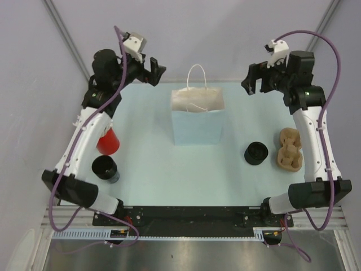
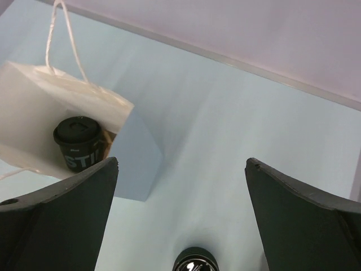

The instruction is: Pack the takeout coffee

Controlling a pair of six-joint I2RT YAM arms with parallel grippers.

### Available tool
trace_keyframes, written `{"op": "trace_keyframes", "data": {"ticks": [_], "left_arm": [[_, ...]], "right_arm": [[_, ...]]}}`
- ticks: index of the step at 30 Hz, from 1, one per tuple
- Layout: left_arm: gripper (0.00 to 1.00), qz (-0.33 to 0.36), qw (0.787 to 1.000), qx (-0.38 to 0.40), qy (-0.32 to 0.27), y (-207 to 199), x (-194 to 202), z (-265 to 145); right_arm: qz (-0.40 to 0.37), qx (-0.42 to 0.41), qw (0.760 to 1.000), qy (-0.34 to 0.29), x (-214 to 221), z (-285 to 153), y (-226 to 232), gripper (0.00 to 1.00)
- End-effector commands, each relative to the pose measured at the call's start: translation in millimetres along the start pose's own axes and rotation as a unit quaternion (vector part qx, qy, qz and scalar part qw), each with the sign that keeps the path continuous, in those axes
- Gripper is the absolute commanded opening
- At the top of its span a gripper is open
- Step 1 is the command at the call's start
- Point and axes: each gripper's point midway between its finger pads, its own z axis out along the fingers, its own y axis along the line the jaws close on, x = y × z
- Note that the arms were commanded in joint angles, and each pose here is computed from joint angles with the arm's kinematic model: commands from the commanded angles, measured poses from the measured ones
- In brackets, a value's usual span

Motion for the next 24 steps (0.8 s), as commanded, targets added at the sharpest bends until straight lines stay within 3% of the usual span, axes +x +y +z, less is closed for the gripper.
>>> {"op": "trace_keyframes", "data": {"ticks": [1, 5, 12, 17, 24], "left_arm": [[0.99, 0.036, 0.995, -0.089, -0.018, 25.1, -25.5, -54.1], [0.99, 0.041, 0.986, -0.160, -0.006, 51.9, -21.1, -91.9], [0.99, 0.037, 0.962, -0.270, 0.025, 94.5, 13.9, -137.8], [0.99, 0.028, 0.956, -0.287, 0.047, 101.4, 38.3, -152.4], [0.99, 0.032, 0.970, -0.234, 0.055, 94.7, 45.4, -162.7]], "right_arm": [[-0.002, 0.008, 0.996, -0.087, -32.8, -27.5, -8.1, 1.00], [-0.017, 0.020, 0.993, -0.113, -36.7, -42.9, -5.7, 1.00], [-0.037, 0.022, 0.993, -0.105, -19.2, -48.7, -2.7, 1.00], [-0.040, 0.025, 0.994, -0.097, -8.0, -48.6, -2.9, 1.00], [-0.032, 0.002, 0.996, -0.083, 7.0, -41.4, 3.6, 1.00]]}}
